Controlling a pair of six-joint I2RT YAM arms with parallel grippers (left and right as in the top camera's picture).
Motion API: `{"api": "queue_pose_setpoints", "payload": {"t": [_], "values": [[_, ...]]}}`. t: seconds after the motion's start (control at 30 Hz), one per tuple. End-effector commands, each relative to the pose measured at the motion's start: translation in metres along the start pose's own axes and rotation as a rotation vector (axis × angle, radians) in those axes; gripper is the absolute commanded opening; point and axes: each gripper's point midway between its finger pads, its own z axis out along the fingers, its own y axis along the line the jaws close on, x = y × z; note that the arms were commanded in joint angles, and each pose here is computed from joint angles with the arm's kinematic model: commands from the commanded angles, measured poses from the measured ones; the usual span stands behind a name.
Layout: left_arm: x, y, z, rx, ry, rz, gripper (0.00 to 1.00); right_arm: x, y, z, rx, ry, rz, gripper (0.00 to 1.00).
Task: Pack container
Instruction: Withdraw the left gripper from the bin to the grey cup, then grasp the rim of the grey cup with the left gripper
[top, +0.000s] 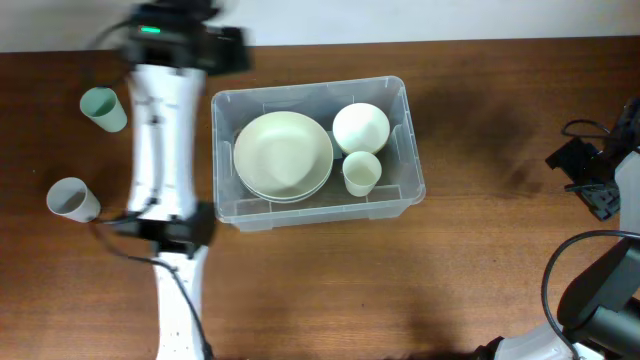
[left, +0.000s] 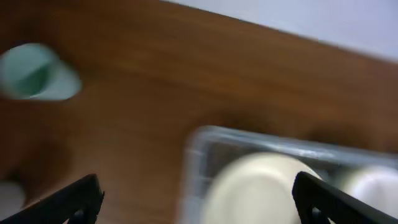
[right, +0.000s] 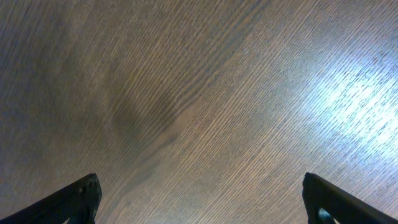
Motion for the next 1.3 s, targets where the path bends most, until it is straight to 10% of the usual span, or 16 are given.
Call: {"api": "queue_pose_setpoints", "payload": {"t": [0.0,0.7,1.27], "values": [[-0.016,0.08,-0.008,0.0,0.007,-0.212,0.99,0.0,0.0,-0.002,0.001,-0.007,0.003,0.99],[0.075,0.267,0.063,-0.309,0.4,-0.481,0.99,0.0,0.0,-0.002,0.001,-0.007,0.003,0.99],[0.132,0.282,0.105,-0.345,0.583,-0.537,0.99,0.0,0.0,-0.002,0.0,-0.007,0.003,0.99]]}}
